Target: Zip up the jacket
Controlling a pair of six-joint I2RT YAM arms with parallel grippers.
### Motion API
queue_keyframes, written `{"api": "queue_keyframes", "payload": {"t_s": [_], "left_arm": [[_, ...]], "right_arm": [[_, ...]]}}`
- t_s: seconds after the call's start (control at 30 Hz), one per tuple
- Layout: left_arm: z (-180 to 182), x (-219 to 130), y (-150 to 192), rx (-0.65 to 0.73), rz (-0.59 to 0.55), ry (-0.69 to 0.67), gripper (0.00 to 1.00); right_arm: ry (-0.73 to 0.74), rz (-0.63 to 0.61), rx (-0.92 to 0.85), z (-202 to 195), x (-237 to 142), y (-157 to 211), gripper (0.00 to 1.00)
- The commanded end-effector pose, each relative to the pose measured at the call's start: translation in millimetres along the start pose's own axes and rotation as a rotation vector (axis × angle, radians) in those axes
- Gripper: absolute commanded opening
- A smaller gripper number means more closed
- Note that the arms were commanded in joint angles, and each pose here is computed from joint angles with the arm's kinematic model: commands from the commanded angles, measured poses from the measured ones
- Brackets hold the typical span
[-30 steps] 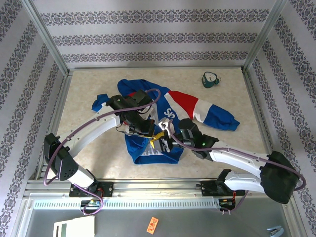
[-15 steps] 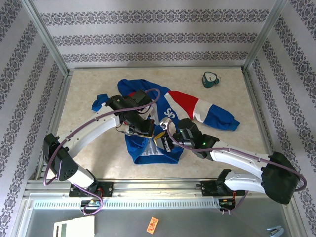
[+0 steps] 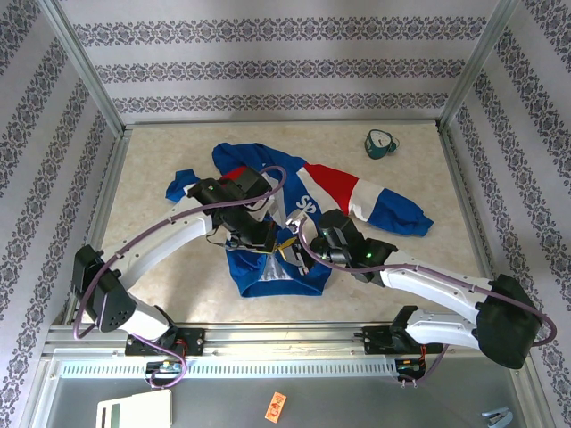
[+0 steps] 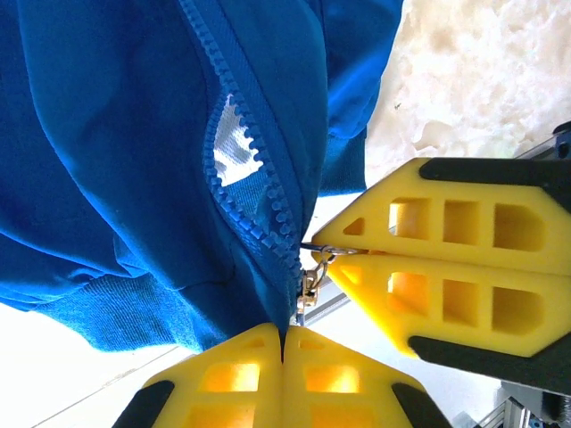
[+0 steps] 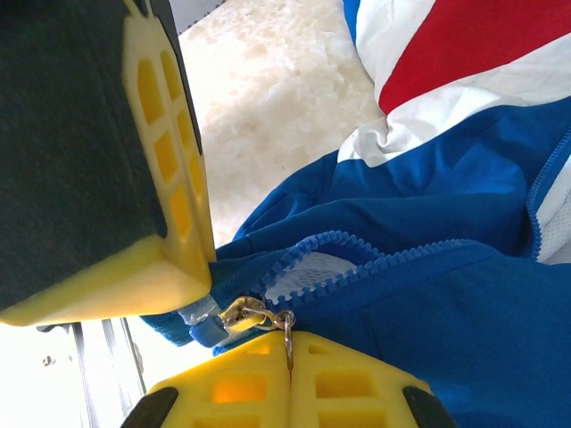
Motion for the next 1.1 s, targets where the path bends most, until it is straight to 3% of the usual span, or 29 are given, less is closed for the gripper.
{"api": "queue_keyframes", "payload": {"t_s": [0.0, 0.4, 0.5, 0.57, 0.67, 0.83, 1.07], "left_arm": [[8.9, -3.3, 13.6, -0.005, 0.037, -0.017, 0.0], [18.8, -2.1, 28.2, 0.028, 0.053, 0.03, 0.0], [20.4, -2.4, 29.0, 0.034, 0.025, 0.051, 0.01], [21.5, -4.6, 29.7, 0.03, -0.014, 0.079, 0.24], [24.6, -7.1, 31.1, 0.007, -0.076, 0.131, 0.4], [39.0, -8.9, 38.1, -0.083, -0.231, 0.233, 0.49], [56.9, 7.2, 42.5, -0.22, -0.37, 0.452, 0.49]], "right_arm": [[0.067, -0.009, -0.01, -7.2, -4.6, -10.0, 0.0], [0.029, 0.049, 0.001, -12.9, 6.4, -6.1, 0.0], [-0.036, 0.039, -0.008, -9.0, 9.3, -7.5, 0.0], [-0.102, 0.03, -0.019, -3.9, 11.6, -6.9, 0.0], [-0.181, 0.024, -0.02, 1.6, 14.3, -2.4, 0.0], [-0.225, 0.034, -0.004, 6.3, 18.1, 3.4, 0.0], [-0.252, 0.052, 0.003, 7.0, 24.0, 6.0, 0.0]]}}
Point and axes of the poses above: each hand's point on the last joint's axis, 136 mm out from that joint toward the fingers, its own x axis out along the fingers, its own z axis along the line the jaws close on, y = z × x, the point moved 10 cm from there along -x, back along the fingers, and after that the axes turned 13 degrees about -x, right-handed, at the moved point
